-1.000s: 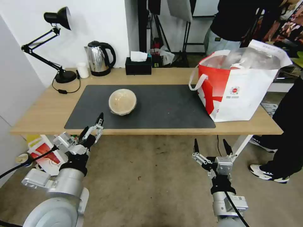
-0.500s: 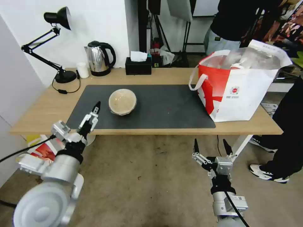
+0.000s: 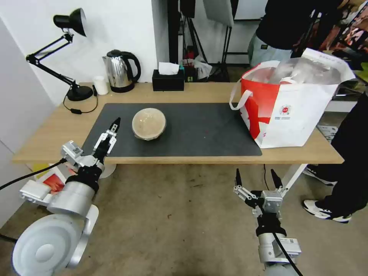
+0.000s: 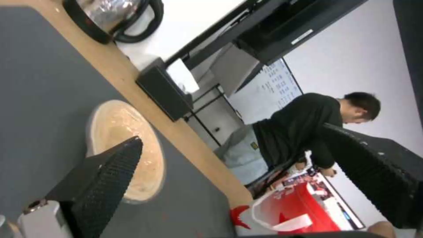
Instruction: Pick up the trash from the table and place it into the takeout bag.
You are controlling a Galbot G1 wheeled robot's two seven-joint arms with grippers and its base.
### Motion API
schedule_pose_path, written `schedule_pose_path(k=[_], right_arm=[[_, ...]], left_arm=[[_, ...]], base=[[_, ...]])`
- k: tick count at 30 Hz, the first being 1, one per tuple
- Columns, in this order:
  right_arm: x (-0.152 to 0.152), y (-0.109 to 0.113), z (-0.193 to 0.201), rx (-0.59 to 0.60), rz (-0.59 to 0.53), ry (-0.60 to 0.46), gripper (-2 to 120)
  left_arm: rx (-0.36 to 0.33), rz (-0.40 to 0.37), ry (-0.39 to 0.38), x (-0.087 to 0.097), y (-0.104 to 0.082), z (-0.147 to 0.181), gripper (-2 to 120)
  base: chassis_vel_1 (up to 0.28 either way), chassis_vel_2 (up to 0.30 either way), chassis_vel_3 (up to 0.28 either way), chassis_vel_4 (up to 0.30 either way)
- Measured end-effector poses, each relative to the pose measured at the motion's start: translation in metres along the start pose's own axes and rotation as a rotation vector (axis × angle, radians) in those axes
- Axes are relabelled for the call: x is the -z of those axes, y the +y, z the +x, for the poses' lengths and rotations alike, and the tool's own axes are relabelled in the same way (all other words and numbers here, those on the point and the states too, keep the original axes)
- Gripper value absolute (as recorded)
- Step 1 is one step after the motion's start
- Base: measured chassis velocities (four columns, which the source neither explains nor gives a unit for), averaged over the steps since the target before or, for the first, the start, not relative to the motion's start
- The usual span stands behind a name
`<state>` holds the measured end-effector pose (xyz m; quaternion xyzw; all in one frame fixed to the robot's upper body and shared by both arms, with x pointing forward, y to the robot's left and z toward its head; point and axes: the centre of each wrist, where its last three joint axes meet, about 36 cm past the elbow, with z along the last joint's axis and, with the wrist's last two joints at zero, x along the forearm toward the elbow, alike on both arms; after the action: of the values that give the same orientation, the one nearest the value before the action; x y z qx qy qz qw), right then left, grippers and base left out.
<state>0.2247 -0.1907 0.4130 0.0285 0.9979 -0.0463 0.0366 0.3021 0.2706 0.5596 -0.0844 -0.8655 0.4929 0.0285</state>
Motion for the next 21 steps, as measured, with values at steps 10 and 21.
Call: schedule_pose_path(k=[10, 21], right_arm=[[0.0, 0.0, 0.0, 0.0, 0.0, 0.0, 100], [0.0, 0.0, 0.0, 0.0, 0.0, 0.0, 100]], left_arm=[[-0.005, 0.078, 0.093, 0.035, -0.013, -0.031, 100], [0.09, 0.026, 0.119, 0.051, -0.017, -0.04, 100]], base=[[0.0, 0.0, 0.0, 0.0], [0.0, 0.0, 0.0, 0.0]])
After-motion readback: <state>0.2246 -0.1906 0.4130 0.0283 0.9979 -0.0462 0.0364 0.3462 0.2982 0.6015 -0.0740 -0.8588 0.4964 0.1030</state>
